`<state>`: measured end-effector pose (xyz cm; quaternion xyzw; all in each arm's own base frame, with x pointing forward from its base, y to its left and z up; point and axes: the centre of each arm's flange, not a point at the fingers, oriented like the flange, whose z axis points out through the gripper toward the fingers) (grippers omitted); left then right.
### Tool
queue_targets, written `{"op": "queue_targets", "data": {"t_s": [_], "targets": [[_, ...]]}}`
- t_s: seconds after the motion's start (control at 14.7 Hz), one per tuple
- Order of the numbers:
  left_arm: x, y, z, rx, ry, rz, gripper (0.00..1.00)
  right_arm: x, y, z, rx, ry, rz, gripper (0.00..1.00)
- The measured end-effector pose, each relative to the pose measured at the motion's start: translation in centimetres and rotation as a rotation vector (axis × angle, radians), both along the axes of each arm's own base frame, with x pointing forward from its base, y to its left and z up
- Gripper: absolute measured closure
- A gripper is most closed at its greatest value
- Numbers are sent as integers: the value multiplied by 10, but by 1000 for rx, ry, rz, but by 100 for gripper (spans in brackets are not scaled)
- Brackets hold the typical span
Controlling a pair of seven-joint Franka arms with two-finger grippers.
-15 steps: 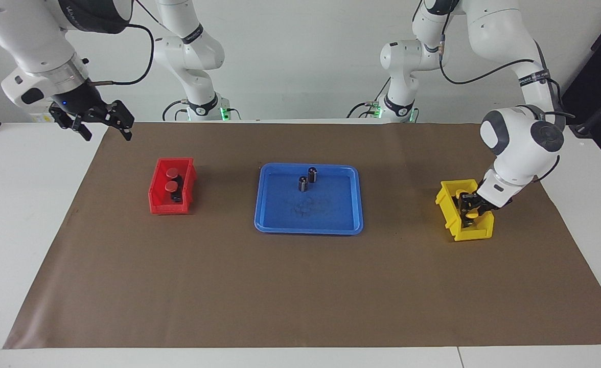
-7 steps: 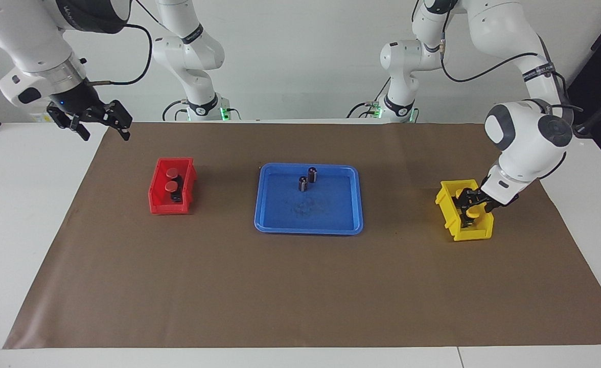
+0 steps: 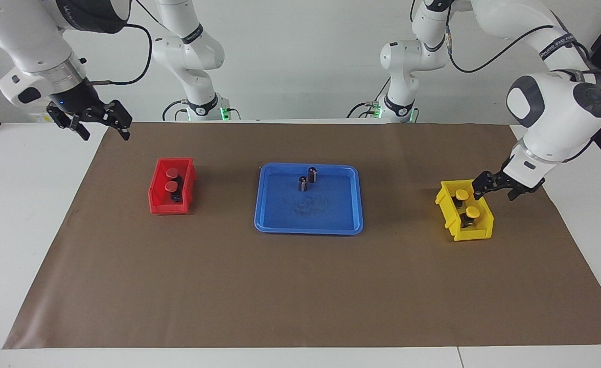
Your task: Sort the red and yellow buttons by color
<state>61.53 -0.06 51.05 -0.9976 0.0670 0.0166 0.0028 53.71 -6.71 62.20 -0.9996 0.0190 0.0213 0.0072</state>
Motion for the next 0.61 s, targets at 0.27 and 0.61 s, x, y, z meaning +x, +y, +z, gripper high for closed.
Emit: {"op": "queue_targets", "data": {"t_s": [0.27, 0.61], "targets": [[-21, -4, 58, -22, 13, -2, 0, 0, 0, 0, 0, 2, 0, 0], [-60, -6, 113, -29, 3, -10, 0, 0, 0, 0, 0, 3, 0, 0]]}}
